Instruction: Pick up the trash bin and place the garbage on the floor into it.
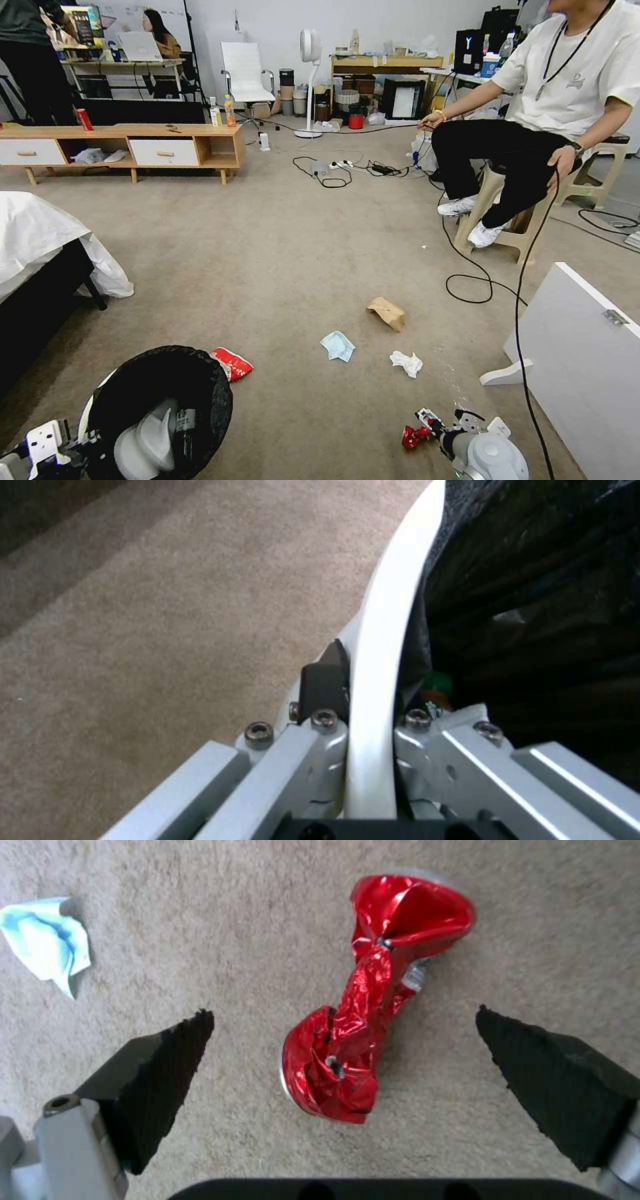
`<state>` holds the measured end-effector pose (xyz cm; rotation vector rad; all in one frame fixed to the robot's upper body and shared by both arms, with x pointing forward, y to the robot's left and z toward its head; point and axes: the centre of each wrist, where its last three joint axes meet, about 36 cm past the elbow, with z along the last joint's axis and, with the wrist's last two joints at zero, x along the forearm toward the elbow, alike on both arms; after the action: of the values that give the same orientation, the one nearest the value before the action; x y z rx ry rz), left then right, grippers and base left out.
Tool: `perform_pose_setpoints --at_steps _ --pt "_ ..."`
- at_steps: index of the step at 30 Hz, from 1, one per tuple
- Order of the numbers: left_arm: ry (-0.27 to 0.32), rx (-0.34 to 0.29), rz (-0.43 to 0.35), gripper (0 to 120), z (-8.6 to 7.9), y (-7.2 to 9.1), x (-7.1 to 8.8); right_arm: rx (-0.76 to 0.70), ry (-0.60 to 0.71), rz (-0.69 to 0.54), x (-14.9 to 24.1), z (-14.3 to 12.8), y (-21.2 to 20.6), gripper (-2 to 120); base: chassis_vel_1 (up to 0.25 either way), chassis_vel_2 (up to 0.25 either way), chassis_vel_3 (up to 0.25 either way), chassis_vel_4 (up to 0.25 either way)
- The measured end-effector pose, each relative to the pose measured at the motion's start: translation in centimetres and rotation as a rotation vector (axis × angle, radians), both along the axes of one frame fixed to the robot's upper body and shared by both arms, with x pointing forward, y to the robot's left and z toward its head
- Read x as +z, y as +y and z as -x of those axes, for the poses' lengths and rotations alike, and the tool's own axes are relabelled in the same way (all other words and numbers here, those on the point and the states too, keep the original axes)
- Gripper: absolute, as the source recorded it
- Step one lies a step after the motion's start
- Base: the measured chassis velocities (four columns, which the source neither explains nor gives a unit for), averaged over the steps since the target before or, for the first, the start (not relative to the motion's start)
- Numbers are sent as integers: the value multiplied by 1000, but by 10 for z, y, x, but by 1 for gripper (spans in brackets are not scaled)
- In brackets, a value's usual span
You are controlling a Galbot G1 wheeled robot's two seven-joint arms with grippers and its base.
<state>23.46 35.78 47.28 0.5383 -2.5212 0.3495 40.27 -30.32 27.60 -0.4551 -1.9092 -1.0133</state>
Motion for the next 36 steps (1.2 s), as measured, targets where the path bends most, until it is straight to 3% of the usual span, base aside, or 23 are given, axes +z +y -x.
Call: perform_pose_setpoints --at_steps 15,36 --pt "3 -5 5 2 -2 -1 -3 32 -18 -14 5 0 14 99 0 0 0 0" --pt "7 -18 10 2 -3 -1 -6 36 -36 -19 2 -23 20 99 0 0 0 0"
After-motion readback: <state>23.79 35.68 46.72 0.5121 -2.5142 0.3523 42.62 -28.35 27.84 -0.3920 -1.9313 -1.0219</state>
